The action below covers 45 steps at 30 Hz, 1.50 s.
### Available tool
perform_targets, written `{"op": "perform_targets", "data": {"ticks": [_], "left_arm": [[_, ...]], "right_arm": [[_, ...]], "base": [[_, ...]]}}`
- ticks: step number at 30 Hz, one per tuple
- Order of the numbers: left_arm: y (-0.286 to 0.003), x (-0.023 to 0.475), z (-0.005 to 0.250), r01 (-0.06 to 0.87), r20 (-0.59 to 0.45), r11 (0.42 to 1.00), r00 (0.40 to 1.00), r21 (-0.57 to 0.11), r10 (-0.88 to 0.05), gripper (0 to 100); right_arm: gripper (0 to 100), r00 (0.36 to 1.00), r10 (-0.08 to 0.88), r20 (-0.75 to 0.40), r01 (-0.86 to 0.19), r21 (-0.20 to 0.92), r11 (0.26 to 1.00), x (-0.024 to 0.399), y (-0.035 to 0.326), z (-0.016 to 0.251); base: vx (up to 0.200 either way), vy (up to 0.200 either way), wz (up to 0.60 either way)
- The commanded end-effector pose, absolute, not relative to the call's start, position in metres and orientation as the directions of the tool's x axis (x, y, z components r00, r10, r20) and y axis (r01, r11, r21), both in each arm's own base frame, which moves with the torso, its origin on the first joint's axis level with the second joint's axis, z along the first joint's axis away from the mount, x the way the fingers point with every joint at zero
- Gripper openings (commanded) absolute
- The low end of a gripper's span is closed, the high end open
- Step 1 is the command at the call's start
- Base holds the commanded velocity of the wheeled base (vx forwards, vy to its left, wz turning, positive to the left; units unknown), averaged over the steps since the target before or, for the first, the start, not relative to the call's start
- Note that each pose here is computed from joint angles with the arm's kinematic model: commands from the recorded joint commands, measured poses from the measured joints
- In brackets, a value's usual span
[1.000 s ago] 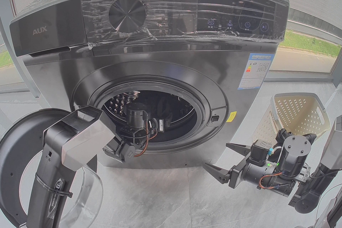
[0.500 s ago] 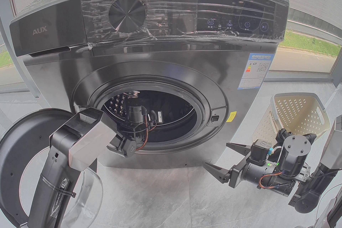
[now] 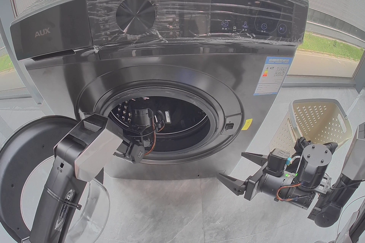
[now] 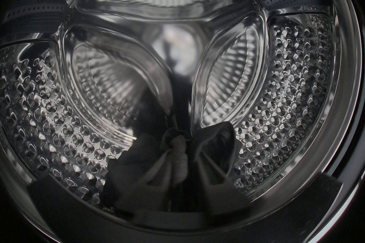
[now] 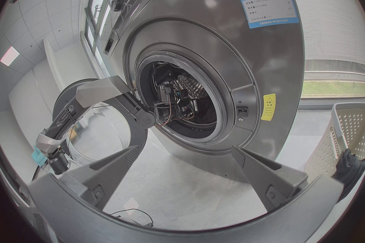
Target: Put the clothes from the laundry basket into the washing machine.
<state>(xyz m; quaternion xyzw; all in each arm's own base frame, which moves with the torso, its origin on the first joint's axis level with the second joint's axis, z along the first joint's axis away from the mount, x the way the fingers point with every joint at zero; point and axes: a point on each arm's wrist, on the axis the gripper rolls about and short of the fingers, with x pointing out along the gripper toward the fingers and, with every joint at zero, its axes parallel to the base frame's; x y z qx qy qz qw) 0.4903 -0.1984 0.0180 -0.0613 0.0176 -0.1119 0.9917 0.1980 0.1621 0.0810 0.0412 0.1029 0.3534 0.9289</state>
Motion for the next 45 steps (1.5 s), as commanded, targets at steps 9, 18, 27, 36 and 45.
{"op": "perform_targets", "data": {"ticks": [9, 18, 27, 36, 45], "left_arm": [[-0.204, 0.457, 0.016, 0.239, -0.145, 0.964, 0.956, -0.118, -0.255, 100], [-0.223, 0.39, 0.039, 0.338, -0.23, 0.936, 0.907, -0.099, -0.352, 100], [-0.232, 0.298, 0.061, 0.46, -0.266, 0.882, 0.842, -0.098, -0.469, 100], [-0.215, 0.224, 0.097, 0.537, -0.206, 0.831, 0.805, -0.146, -0.557, 100], [-0.171, 0.185, 0.143, 0.502, -0.064, 0.846, 0.852, -0.181, -0.519, 100]], "right_arm": [[100, 0.727, 0.666, -0.163, -0.649, 0.15, 0.746, 0.198, 0.162, 0.081], [100, 0.727, 0.668, -0.162, -0.651, 0.15, 0.744, 0.197, 0.162, 0.081], [100, 0.727, 0.666, -0.163, -0.649, 0.15, 0.746, 0.196, 0.161, 0.082], [100, 0.734, 0.656, -0.172, -0.64, 0.147, 0.754, 0.194, 0.158, 0.081], [100, 0.806, 0.569, -0.163, -0.555, 0.13, 0.822, 0.199, 0.139, 0.085]], "base": [[0.0, 0.0, 0.0], [0.0, 0.0, 0.0], [0.0, 0.0, 0.0], [0.0, 0.0, 0.0], [0.0, 0.0, 0.0]]}}
